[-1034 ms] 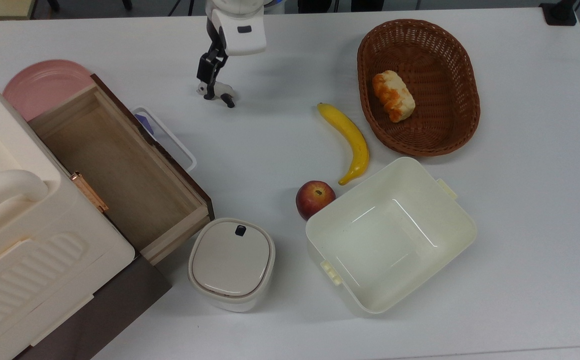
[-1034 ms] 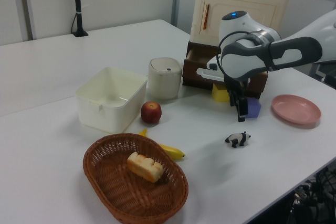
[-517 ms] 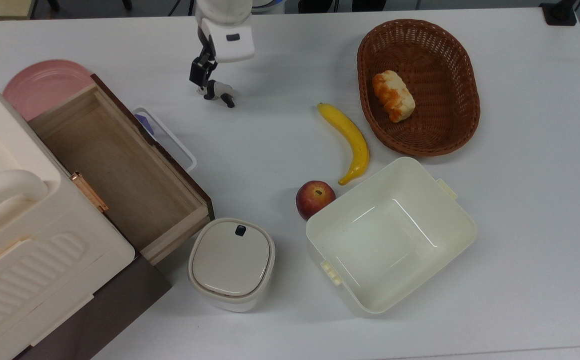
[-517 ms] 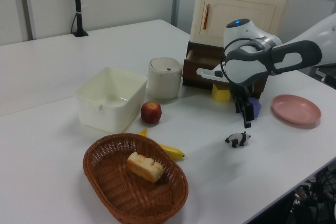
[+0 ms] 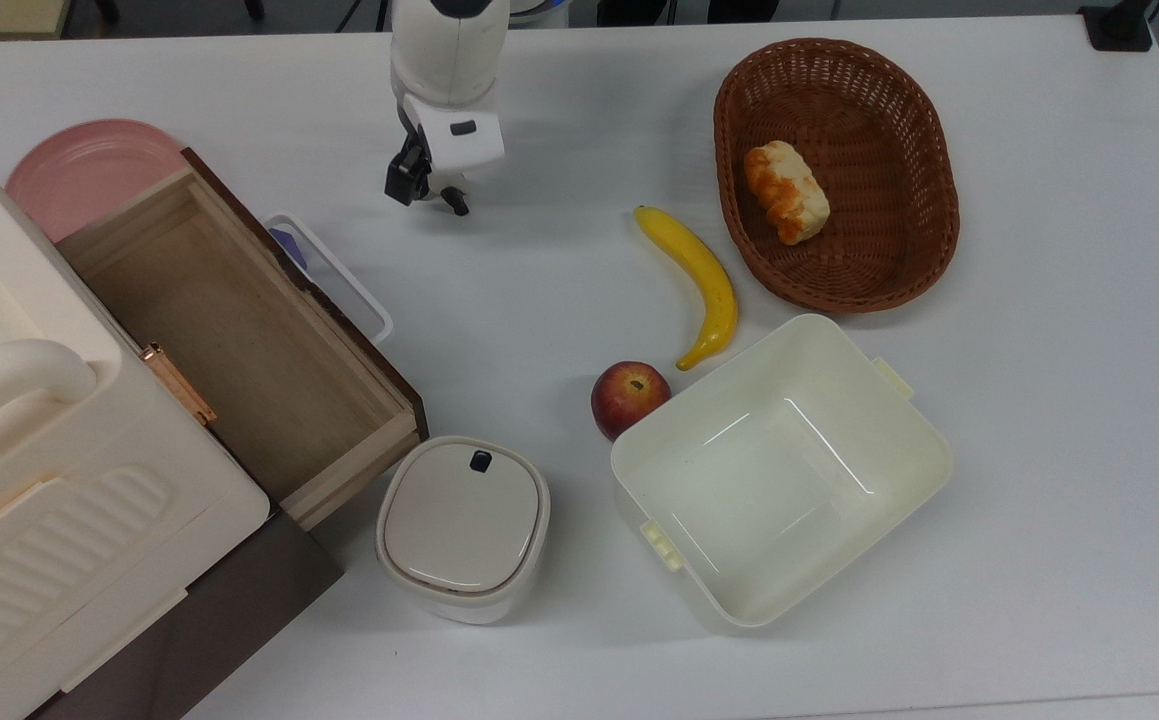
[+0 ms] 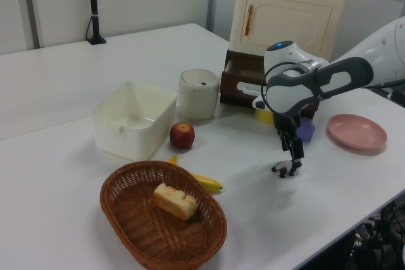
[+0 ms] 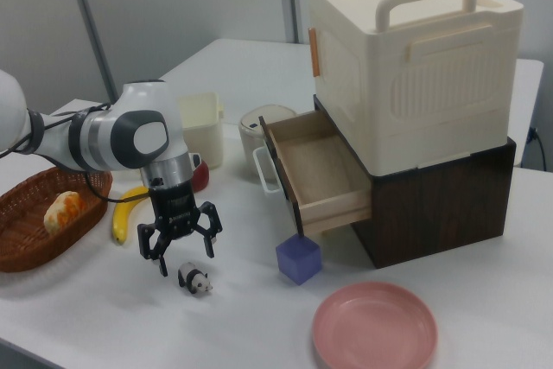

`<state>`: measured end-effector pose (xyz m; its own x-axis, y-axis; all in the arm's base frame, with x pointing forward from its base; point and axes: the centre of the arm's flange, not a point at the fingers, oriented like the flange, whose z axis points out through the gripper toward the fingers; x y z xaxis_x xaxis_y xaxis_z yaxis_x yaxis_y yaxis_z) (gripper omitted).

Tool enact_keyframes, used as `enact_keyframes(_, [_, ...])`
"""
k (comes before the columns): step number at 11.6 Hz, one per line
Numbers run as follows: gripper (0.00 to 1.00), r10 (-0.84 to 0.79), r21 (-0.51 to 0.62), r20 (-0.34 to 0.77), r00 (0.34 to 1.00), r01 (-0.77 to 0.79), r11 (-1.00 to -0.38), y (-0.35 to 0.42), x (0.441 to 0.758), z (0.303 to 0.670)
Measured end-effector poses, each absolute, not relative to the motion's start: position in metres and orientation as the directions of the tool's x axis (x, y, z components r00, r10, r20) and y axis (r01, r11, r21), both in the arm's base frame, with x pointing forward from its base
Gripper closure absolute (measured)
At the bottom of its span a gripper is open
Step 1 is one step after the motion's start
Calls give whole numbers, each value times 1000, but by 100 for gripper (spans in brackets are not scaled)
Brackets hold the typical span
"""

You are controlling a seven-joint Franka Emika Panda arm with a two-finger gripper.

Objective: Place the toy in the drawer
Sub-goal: 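Close the gripper on the panda toy and lift it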

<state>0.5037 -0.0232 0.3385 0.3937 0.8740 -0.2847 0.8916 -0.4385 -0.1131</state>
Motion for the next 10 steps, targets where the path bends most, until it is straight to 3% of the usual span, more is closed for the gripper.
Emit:
enact_keyframes(5, [0, 869, -125, -336, 362, 898, -422, -21, 507, 314])
enact_keyframes(7, [7, 866, -124, -347, 360, 898, -423, -18, 509, 310])
enact_keyframes(10, [56, 859, -113, -347, 377, 892, -437, -18, 511, 311])
